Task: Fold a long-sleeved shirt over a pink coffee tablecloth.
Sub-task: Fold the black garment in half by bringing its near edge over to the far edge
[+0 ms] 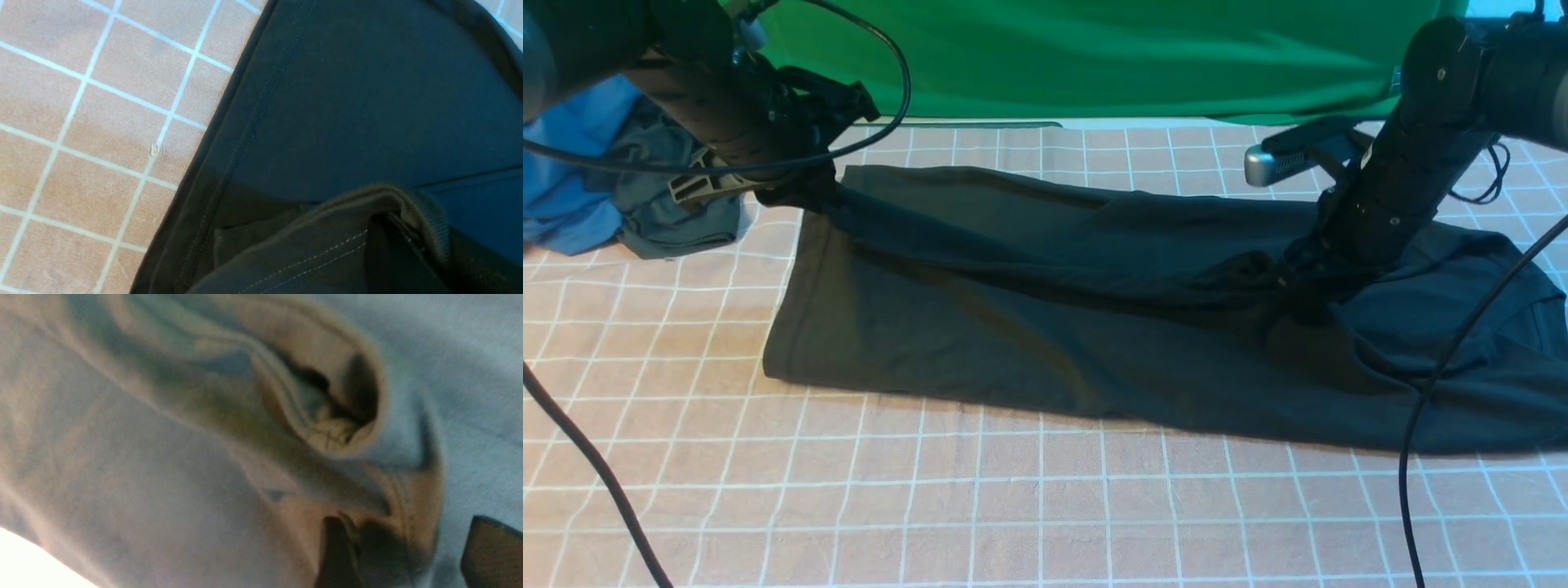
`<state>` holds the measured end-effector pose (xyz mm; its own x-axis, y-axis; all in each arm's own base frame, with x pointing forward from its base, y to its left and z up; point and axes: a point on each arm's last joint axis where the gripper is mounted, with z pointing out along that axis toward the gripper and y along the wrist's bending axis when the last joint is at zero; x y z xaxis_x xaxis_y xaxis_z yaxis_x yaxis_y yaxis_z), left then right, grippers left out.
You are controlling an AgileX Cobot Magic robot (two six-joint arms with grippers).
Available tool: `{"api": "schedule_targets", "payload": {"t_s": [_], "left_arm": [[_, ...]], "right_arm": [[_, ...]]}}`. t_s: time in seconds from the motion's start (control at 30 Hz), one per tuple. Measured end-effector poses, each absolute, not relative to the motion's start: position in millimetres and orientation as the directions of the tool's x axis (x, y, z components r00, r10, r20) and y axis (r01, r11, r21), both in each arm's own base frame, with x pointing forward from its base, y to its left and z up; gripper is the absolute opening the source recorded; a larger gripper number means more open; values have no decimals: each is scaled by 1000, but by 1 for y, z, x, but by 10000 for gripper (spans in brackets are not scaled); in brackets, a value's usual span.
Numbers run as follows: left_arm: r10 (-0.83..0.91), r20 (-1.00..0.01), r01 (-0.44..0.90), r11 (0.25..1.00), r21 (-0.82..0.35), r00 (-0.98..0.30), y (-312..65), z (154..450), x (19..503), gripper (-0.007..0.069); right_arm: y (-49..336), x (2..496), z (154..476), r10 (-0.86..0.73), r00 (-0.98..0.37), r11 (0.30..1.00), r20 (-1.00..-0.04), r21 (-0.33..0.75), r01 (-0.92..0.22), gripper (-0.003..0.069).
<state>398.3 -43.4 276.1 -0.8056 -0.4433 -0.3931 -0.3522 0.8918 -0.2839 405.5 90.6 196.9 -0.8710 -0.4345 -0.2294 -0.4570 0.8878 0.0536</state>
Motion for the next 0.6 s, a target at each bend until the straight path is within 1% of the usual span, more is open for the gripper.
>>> {"api": "schedule_targets", "payload": {"t_s": [0.07,0.17,0.2,0.27,0.3,0.33,0.4,0.6], "left_arm": [[-443,-393,-352,892,-284,-806,-43,276,398,46],[-446,-392,-355,890,-285,-804,-43,276,398,46],[-446,-392,-355,890,-285,-804,-43,276,398,46],[-446,-392,-355,890,-285,-804,-43,276,398,46],[-446,-392,-355,890,-285,-804,-43,276,398,46],[-446,-395,-354,890,-287,-803,-43,276,399,46],[-447,-402,-352,890,-290,-799,-43,277,399,46],[-458,-459,-339,885,-320,-761,-43,284,406,46]], "right_arm": [[91,406,194,-432,-870,889,-235,51,-455,426],[91,408,188,-431,-871,890,-235,50,-454,375],[91,409,185,-431,-872,890,-232,51,-453,326],[91,410,180,-430,-874,890,-227,52,-452,160],[91,410,180,-430,-874,890,-227,52,-452,147],[91,411,181,-430,-873,891,-230,51,-452,90],[89,413,188,-428,-869,891,-247,47,-452,65],[75,431,227,-393,-844,905,-366,8,-425,65]]}}
